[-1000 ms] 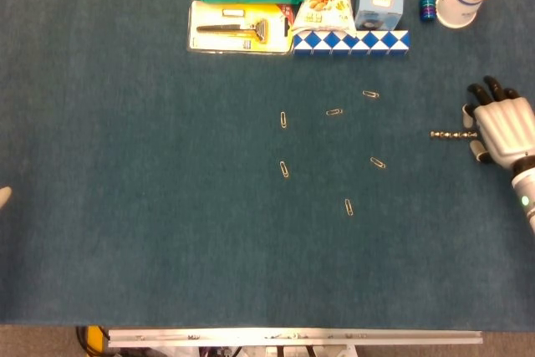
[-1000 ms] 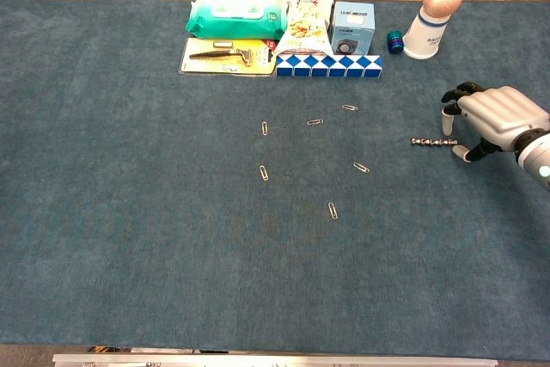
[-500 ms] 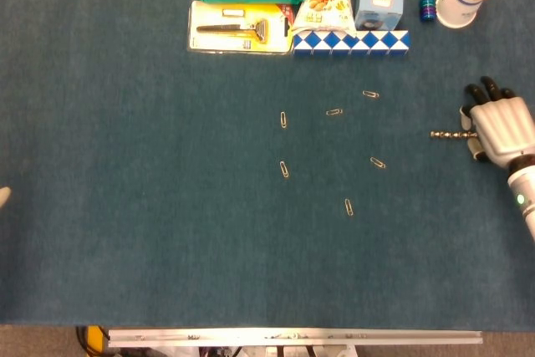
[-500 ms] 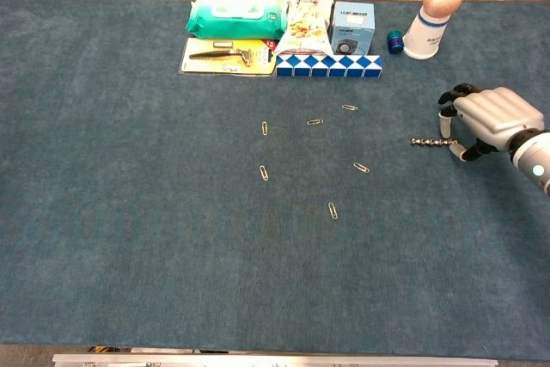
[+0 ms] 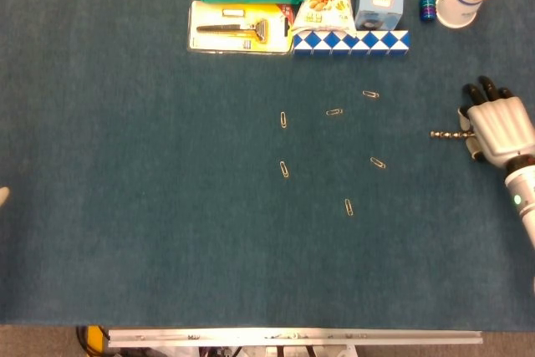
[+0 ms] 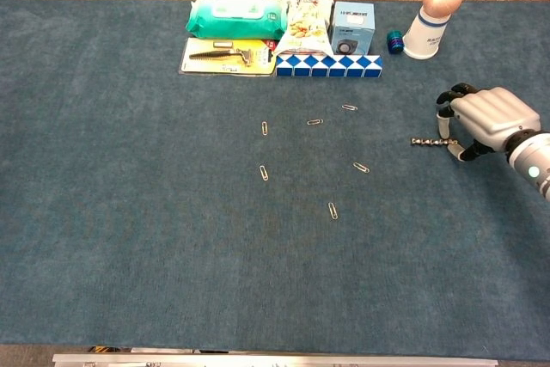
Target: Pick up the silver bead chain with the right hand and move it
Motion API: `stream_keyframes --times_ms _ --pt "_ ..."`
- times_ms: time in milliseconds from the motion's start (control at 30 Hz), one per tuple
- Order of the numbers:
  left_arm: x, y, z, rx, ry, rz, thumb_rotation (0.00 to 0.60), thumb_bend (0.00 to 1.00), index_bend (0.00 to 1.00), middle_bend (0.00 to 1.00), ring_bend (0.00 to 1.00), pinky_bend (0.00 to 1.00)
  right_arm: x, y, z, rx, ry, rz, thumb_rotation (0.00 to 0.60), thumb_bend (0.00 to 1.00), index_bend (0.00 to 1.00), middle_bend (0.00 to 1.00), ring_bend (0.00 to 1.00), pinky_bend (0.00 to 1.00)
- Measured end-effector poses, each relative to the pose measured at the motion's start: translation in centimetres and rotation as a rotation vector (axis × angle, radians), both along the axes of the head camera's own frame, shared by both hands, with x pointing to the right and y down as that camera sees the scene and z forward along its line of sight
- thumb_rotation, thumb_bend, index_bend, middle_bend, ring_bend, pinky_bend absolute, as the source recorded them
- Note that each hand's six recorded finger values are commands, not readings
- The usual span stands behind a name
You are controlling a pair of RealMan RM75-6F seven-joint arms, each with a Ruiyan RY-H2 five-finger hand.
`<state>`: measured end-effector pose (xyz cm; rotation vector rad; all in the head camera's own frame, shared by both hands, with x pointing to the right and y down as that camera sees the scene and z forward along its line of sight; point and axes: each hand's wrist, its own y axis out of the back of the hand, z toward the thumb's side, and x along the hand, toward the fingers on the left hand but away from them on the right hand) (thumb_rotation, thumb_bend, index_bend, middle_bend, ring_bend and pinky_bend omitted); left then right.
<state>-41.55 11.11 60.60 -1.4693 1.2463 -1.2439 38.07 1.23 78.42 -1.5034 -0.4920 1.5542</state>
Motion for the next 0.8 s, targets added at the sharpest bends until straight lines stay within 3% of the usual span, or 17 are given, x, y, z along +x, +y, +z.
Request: stream_keyframes --times_ms 800 --pt "-0.09 0.04 -0.18 0.004 0.003 -0.002 0.6 0.03 0.32 0.22 0.23 0.44 -0.09 0.06 0.52 0.006 0.015 -0.005 0.6 0.33 0.55 0.17 0.07 0.24"
